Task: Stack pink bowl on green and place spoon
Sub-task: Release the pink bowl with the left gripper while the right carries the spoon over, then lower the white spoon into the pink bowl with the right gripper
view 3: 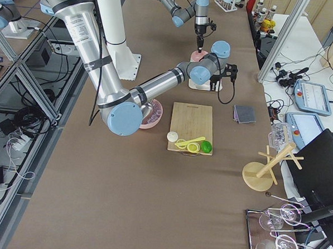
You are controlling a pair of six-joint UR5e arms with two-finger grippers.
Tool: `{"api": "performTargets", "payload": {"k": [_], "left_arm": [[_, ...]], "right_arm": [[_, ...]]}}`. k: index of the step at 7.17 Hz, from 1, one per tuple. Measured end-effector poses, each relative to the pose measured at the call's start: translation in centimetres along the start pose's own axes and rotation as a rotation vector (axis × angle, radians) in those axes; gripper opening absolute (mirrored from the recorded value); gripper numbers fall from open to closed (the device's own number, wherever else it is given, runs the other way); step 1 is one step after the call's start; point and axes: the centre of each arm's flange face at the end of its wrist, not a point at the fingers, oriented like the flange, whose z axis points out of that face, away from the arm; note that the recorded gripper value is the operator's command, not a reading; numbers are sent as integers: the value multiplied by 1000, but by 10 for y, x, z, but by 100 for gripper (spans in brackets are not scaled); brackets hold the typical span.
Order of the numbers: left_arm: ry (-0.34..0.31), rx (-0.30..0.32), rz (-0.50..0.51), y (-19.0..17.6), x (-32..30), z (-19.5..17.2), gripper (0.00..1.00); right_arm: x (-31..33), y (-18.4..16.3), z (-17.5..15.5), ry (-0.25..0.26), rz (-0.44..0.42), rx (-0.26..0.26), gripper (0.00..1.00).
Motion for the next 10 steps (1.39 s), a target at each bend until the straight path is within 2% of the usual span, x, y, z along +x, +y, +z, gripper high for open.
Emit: {"api": "performTargets", "payload": {"k": [3,5,6,7,9,10], "left_arm": [[12,19,-3,-9,3,-15,98],[24,19,-41,-51,-26,-79,98],[19,33,-41,-73,-61,-116,98],[-3,55,10,-80,-110,-145,98],[-73,77,128,-77,-219,-187,98],[-102,74,165,-74,-268,-205,98]], "right_arm": [[-20,-4,-8,-21,10,10,0],[-82,-9,-25,-79,78,28,0],[-119,-4,-26,-106,106,25,0],[-160,7,-18,-124,125,24,0],[-226,35,21,-167,137,44,0],[-251,46,49,-201,150,72,0]]}}
